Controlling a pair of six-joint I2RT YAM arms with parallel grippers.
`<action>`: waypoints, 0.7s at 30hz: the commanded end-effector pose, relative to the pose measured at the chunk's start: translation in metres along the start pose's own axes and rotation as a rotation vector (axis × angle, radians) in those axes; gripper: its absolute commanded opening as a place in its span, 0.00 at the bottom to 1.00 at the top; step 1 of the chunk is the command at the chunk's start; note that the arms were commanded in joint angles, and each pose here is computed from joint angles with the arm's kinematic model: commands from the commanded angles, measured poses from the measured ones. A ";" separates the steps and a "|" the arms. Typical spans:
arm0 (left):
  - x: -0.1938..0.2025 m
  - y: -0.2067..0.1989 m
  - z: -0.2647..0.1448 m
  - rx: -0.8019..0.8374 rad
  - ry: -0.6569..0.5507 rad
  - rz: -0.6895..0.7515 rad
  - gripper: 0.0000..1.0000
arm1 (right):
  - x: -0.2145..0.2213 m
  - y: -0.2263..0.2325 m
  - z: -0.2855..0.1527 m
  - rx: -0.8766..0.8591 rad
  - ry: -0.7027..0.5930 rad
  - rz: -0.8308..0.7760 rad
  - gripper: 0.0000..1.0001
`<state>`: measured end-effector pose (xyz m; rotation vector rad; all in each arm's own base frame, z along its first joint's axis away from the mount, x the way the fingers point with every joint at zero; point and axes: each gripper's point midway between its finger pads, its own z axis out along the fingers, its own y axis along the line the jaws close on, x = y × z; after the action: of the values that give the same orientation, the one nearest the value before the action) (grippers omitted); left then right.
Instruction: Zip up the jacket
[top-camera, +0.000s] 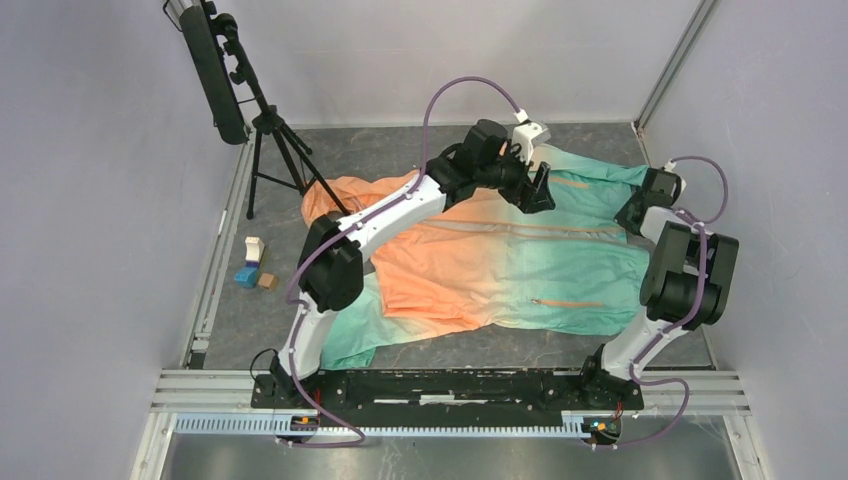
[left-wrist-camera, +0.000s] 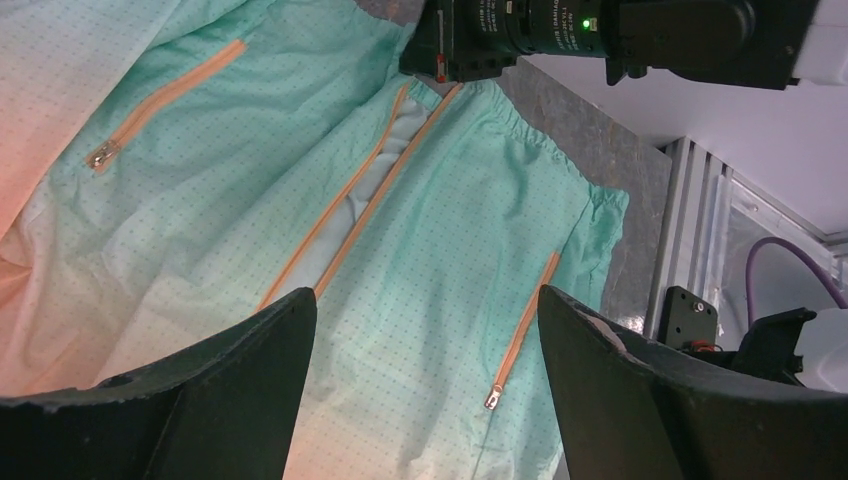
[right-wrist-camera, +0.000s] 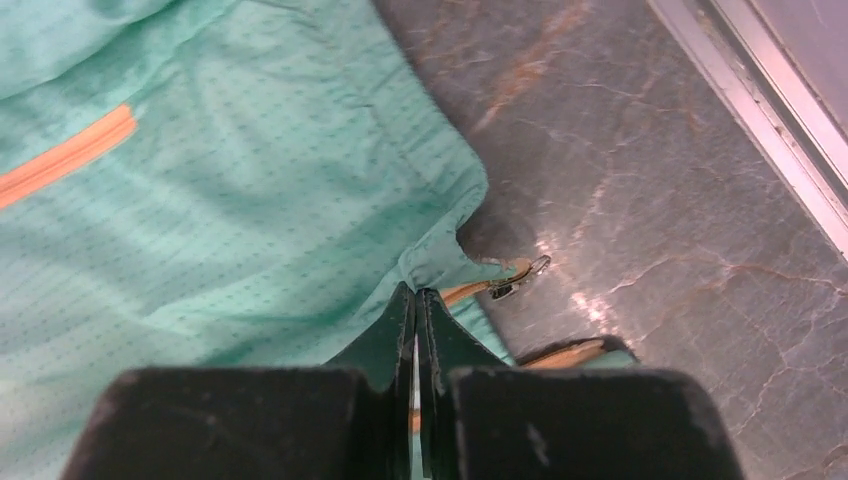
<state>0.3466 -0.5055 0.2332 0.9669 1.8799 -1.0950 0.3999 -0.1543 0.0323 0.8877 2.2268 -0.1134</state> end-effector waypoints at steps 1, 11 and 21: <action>-0.016 -0.010 0.017 0.063 -0.075 0.097 0.88 | -0.037 0.037 -0.036 -0.050 -0.091 -0.107 0.00; 0.000 -0.005 0.078 0.193 -0.188 0.050 0.95 | -0.023 0.090 -0.087 -0.268 -0.020 -0.197 0.00; 0.018 -0.020 0.127 0.288 -0.252 -0.087 0.98 | -0.013 0.106 -0.118 -0.388 0.007 -0.156 0.00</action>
<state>0.3612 -0.5976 0.1318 0.9159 1.7586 -1.3738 0.4058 -0.0556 0.1285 0.5176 2.2499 0.1647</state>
